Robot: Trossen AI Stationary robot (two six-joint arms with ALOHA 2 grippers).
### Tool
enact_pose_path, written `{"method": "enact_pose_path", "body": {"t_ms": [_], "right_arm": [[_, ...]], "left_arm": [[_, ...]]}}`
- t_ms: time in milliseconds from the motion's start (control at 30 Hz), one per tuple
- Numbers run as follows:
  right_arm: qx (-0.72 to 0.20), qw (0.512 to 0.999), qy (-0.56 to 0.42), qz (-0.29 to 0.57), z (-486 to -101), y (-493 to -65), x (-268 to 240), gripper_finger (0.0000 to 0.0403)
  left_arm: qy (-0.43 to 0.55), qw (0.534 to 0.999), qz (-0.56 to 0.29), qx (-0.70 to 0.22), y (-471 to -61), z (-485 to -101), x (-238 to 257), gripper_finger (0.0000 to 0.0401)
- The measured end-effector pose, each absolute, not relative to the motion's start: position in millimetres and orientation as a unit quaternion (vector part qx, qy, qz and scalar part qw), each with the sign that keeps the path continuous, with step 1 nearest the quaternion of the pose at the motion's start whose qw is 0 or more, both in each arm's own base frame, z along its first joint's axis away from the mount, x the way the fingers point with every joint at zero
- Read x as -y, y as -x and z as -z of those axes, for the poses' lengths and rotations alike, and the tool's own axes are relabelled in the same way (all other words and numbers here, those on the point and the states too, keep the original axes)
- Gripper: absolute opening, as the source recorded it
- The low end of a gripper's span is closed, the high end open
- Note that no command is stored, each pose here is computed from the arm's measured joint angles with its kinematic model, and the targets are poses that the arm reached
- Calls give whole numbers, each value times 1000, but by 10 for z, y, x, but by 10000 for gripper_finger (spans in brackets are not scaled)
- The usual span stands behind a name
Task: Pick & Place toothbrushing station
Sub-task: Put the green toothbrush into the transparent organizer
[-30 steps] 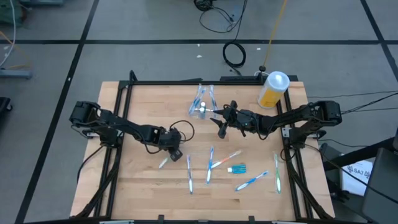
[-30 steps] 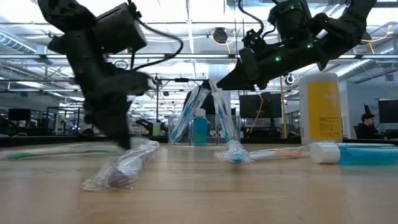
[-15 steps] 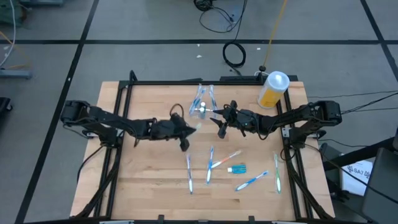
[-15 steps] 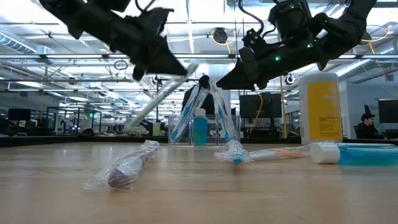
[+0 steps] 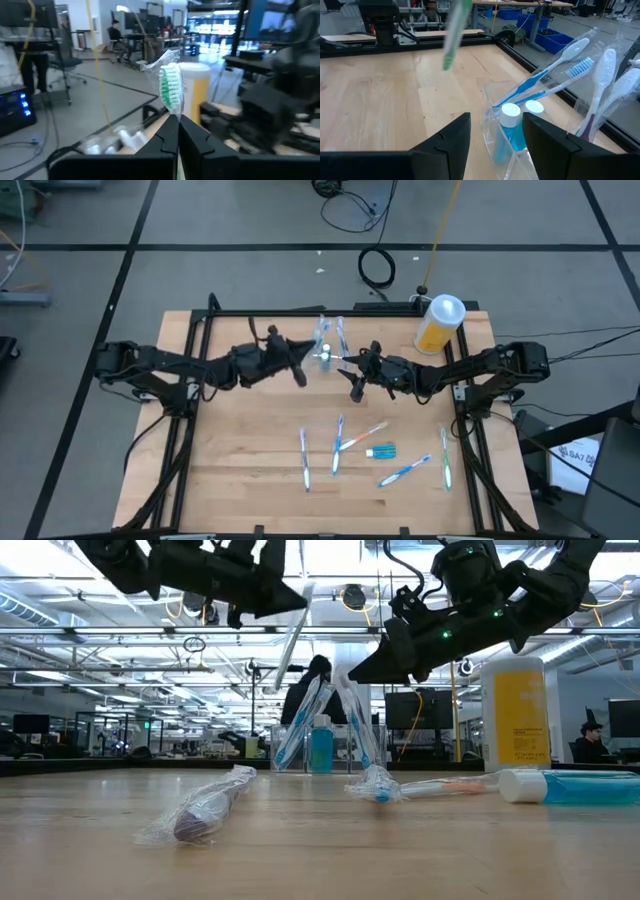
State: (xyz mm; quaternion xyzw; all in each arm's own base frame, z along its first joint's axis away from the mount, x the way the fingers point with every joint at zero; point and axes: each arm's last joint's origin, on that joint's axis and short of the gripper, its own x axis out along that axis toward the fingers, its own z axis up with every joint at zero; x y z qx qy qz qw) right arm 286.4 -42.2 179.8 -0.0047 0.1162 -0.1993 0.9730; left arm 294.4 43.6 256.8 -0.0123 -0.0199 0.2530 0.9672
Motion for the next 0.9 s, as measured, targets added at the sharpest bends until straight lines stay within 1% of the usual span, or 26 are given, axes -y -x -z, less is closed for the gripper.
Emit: {"method": "enact_pose_path", "body": {"t_ms": [167,267,400,567,733,900], "right_arm": [[-112,973,6,199,-1807,-2867,422,173],[-109,974,6,199,-1813,-2868,423,173],[-107,974,6,199,-1816,-2869,422,173],[-107,974,6,200,-1816,-2869,422,173],[-108,974,6,199,-1816,-2869,422,173],[-109,974,6,199,-1812,-2868,422,173]], "left_arm": [[-8,959,-282,37,-2957,-2552,-615,2],[-11,954,-294,56,-3005,-2492,-709,3],[-46,949,-304,64,-3083,-2372,-793,2],[-77,946,-312,49,-3192,-2127,-849,2],[-87,932,-352,2,-3259,-1871,-861,2],[-90,931,-352,-21,-3297,-1758,-795,2]]}}
